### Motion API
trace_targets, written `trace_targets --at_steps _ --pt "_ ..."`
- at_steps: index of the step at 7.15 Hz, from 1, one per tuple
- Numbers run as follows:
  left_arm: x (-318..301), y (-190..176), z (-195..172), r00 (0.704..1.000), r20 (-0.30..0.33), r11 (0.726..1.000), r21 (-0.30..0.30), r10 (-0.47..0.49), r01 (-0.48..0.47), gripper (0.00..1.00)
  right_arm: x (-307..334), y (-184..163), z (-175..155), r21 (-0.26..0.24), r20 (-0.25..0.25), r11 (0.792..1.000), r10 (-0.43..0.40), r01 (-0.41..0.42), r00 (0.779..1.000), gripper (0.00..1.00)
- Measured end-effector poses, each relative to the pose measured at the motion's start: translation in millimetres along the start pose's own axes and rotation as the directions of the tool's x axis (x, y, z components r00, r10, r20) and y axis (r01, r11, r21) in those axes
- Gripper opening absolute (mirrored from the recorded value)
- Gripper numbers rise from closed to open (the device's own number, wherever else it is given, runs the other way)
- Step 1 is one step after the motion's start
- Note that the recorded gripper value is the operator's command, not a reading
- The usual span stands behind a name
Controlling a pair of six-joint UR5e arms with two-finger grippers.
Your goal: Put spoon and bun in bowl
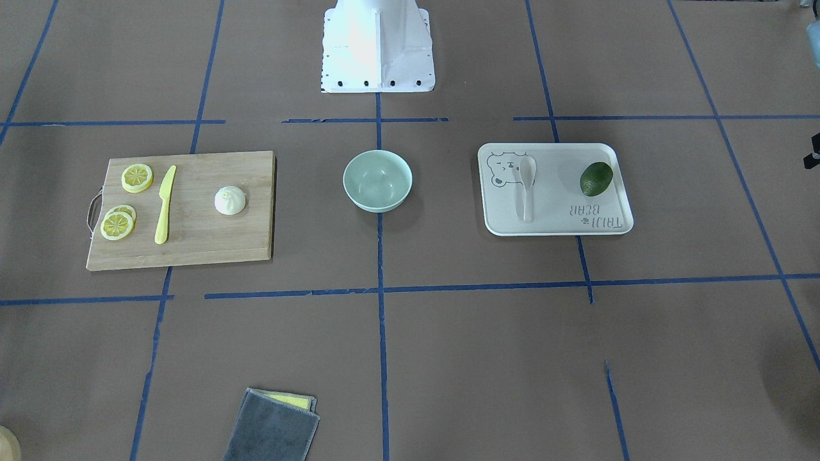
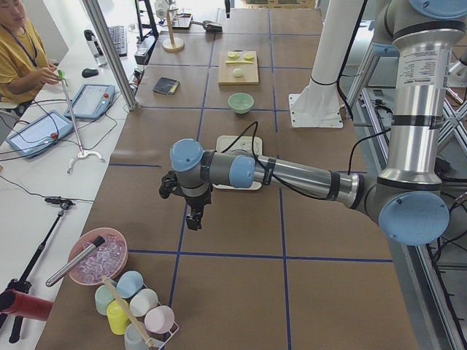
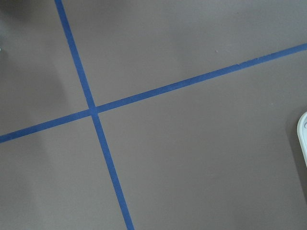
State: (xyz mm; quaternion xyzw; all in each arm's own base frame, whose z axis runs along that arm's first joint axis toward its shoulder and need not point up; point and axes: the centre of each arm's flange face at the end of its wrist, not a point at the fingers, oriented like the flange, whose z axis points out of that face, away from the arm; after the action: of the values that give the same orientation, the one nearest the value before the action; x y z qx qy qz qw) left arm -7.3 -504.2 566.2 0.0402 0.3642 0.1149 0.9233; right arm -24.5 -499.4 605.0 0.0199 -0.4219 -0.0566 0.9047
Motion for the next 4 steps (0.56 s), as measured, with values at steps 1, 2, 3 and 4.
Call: trace_targets --at_steps 1,2,3,4 --pt "4 -3 -8 1.0 0.028 1.0 0.005 0.011 -0.011 1.0 0 0 1 -0.001 0.0 1.0 0.001 -0.001 1.0 1.0" --pt "17 -7 -12 0.999 0.026 0.999 0.026 0.046 -0.047 1.0 0 0 1 -0.002 0.001 1.0 0.002 -0.002 1.0 1.0" --pt "48 -18 -5 0.992 -0.008 0.991 0.057 0.125 -0.124 1.0 0 0 1 -0.002 0.002 1.0 0.003 -0.003 1.0 1.0" --pt "94 -29 9 0.979 -0.06 0.978 0.09 0.194 -0.188 1.0 -1 0 1 -0.002 0.003 1.0 0.002 -0.002 1.0 1.0"
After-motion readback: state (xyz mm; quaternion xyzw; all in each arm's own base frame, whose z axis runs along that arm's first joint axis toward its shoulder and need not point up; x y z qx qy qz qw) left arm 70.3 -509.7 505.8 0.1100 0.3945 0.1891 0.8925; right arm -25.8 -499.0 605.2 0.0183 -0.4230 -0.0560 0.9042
